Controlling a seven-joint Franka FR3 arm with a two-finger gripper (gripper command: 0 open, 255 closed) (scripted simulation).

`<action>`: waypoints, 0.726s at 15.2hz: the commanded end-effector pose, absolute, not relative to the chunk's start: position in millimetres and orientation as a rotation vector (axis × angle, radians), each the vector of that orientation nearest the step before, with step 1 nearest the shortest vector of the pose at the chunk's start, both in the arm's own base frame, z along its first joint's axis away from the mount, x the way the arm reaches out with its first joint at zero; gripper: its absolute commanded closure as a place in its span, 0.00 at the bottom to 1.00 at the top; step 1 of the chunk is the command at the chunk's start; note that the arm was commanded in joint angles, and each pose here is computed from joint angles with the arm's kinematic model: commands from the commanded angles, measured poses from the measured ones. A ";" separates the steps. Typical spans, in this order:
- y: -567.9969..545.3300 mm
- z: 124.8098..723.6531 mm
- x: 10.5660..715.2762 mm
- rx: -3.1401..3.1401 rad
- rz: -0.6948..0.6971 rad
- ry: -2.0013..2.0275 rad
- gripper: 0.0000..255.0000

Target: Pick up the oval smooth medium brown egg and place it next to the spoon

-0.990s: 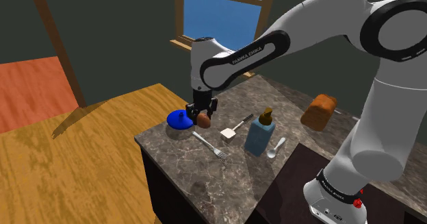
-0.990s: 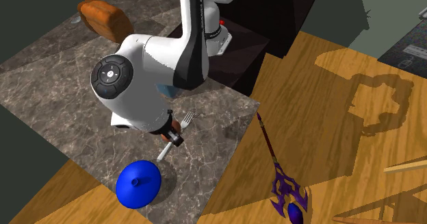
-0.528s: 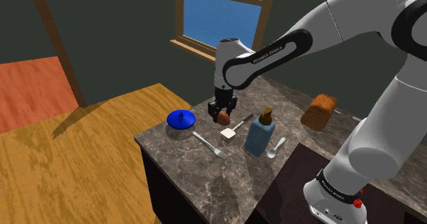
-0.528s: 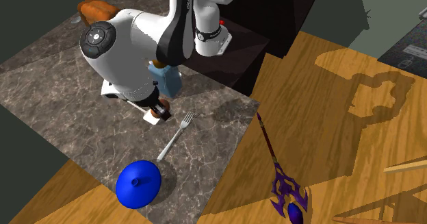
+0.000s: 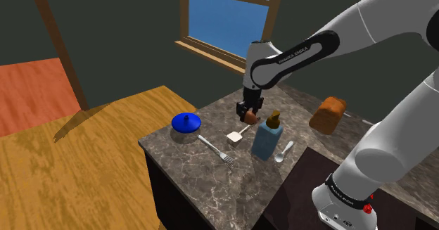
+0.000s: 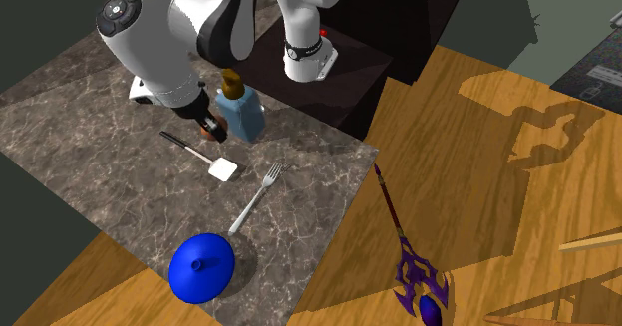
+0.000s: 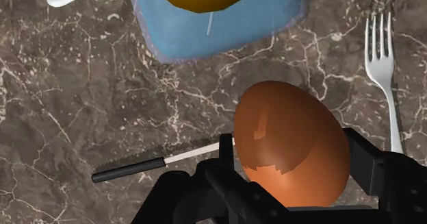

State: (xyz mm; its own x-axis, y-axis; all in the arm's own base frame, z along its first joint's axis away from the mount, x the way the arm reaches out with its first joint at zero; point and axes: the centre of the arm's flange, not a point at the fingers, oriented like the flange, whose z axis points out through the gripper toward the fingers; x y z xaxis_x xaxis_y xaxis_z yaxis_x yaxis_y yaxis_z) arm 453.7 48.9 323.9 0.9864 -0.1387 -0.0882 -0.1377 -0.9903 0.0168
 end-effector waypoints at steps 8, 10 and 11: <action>-38.3 315.7 417.2 3.121 -0.140 -0.215 1.00; -38.3 305.2 417.2 3.121 -0.140 -0.215 1.00; -38.3 299.9 417.2 3.121 -0.140 -0.215 1.00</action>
State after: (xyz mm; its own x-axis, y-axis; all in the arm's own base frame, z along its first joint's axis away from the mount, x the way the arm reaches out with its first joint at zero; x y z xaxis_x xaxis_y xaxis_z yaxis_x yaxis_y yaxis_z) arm 417.7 -37.7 304.3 0.9865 -0.1377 -0.0887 -0.1368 -0.9905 0.0162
